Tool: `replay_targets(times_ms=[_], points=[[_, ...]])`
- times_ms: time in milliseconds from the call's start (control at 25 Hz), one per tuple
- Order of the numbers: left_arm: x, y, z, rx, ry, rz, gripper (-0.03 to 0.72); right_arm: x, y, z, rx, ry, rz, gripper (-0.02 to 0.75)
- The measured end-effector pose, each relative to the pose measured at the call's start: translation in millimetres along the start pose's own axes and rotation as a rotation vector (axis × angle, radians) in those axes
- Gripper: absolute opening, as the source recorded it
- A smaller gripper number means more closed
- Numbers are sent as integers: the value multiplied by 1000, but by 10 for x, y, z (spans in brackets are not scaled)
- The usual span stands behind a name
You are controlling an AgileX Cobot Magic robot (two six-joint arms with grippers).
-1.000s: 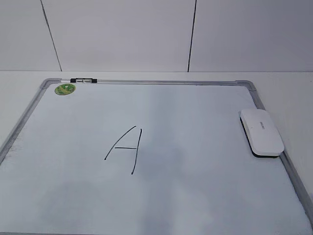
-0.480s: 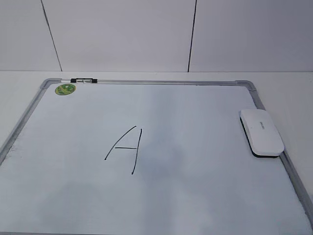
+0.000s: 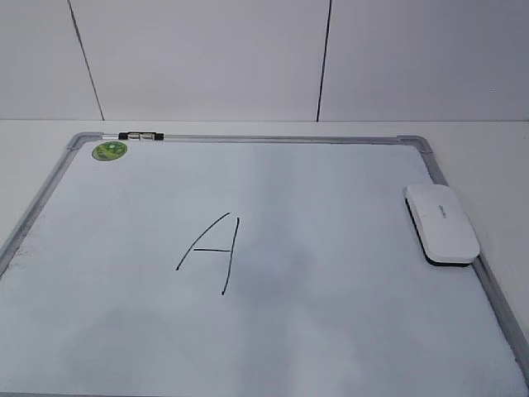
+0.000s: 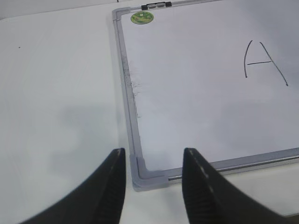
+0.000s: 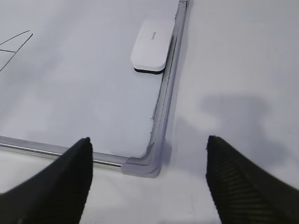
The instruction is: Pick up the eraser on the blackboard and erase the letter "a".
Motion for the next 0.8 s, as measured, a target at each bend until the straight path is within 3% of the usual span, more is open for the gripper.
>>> replay_targets(times_ms=[600, 800], points=[[5, 40, -6, -173, 6, -100, 307, -1, -23, -1, 139, 4, 84, 580], [6, 44, -7, -192, 7, -111, 307, 0, -29, -1, 164, 5, 97, 580]])
Point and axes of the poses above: a point on each arm's last joint axis where the gripper is mounted, z pointing out along that axis toward the gripper, y along the wrist's bending axis when the last joint is at zero, x = y × z, the point moved 3 cm from there along z, pointing out along that axis toward the gripper, and after that the axes turned 2 degrees about z, right-handed, at the moved point
